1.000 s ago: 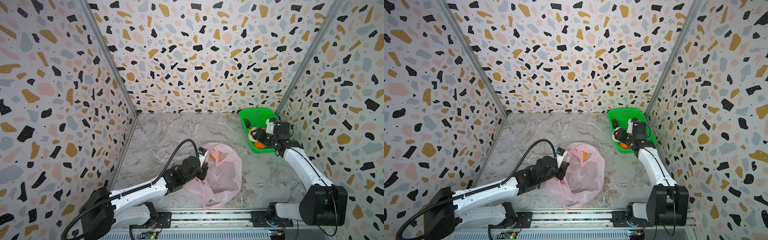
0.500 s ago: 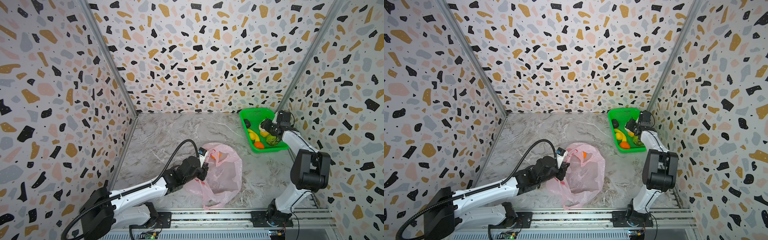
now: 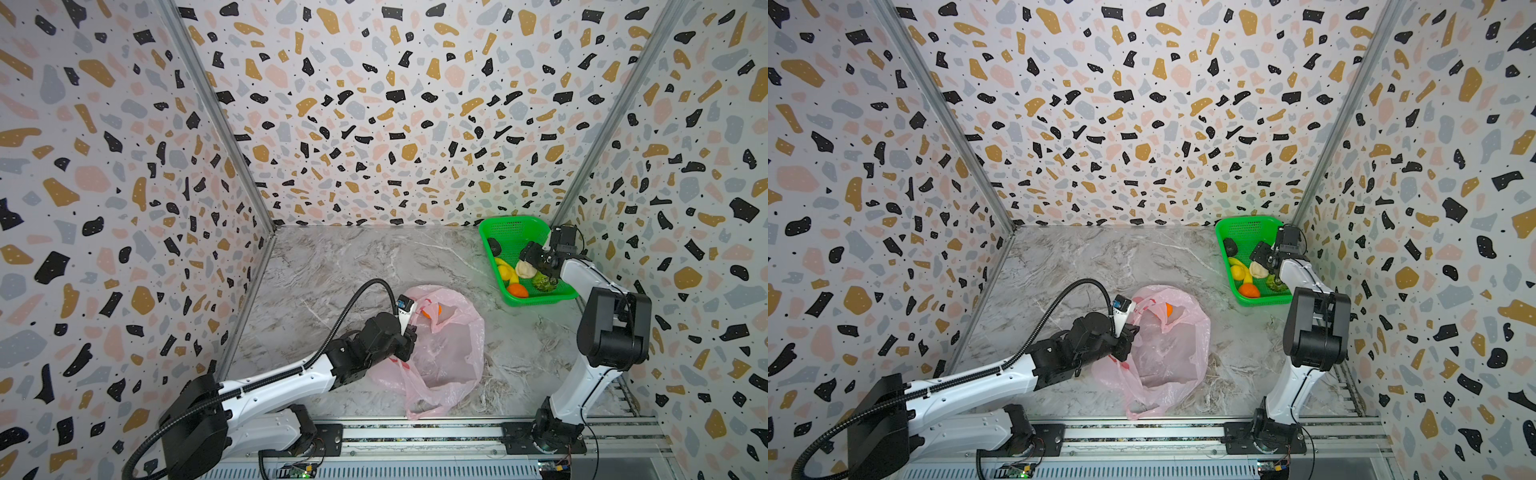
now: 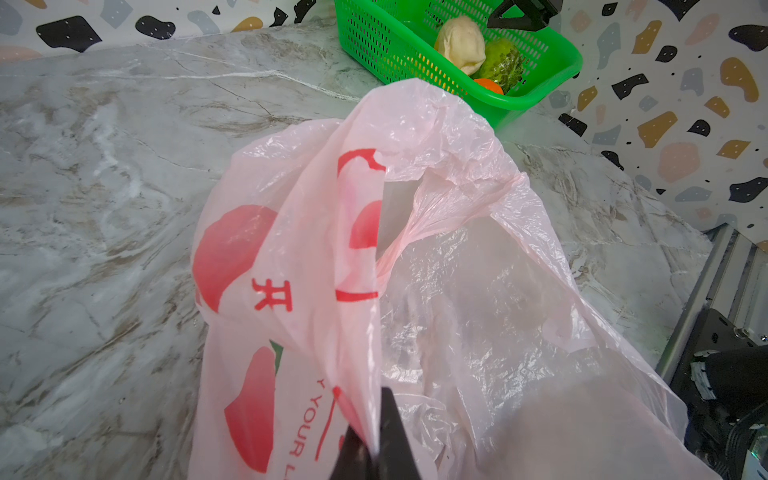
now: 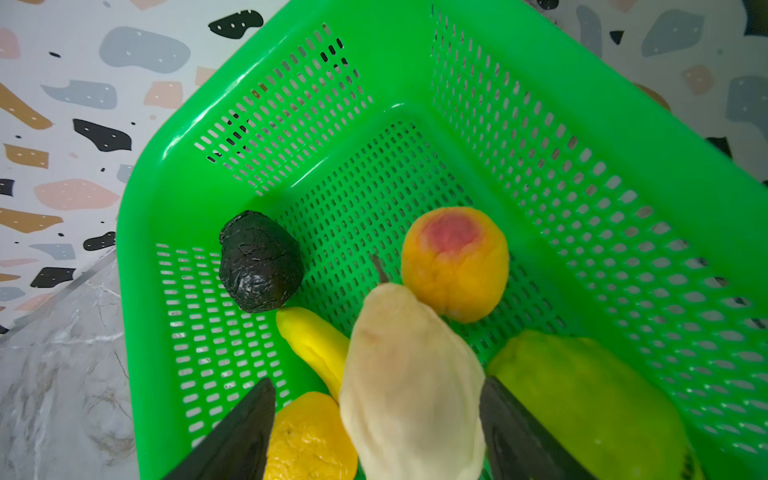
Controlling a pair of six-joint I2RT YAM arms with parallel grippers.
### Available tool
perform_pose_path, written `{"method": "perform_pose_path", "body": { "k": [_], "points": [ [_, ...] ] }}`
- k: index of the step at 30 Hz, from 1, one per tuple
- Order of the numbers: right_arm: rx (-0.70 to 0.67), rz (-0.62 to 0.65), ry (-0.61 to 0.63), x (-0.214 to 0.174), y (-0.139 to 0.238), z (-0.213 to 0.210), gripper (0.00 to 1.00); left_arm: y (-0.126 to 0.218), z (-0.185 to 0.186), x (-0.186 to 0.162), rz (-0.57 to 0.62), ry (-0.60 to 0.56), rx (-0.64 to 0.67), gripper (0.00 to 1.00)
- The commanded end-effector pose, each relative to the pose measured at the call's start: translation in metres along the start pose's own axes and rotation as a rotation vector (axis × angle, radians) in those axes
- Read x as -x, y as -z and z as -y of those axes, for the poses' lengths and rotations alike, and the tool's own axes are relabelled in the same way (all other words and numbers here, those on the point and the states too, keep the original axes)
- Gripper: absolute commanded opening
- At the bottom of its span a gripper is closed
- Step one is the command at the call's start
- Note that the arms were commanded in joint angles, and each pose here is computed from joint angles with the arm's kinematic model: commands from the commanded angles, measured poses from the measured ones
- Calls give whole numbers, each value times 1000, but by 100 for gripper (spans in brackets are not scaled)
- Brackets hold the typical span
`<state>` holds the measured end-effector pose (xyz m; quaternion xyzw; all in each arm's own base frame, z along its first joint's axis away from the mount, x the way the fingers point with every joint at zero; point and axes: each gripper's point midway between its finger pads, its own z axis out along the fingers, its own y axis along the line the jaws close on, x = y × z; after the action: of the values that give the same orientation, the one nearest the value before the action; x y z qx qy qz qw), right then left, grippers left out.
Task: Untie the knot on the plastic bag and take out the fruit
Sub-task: 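Carry the pear to the green basket and open the right gripper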
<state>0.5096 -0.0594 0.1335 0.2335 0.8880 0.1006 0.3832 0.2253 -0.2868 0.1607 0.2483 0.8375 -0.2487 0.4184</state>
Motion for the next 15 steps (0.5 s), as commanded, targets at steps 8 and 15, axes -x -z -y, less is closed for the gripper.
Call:
{"method": "perform_pose_path", "body": {
  "k": [8,15],
  "points": [
    [36,69,13,23,31,-15,79,3,2,13,38,-12,-8,0],
    [111,45,42,3,60,-38,80,4,4,21,37,-37,-3,25]
  ]
}}
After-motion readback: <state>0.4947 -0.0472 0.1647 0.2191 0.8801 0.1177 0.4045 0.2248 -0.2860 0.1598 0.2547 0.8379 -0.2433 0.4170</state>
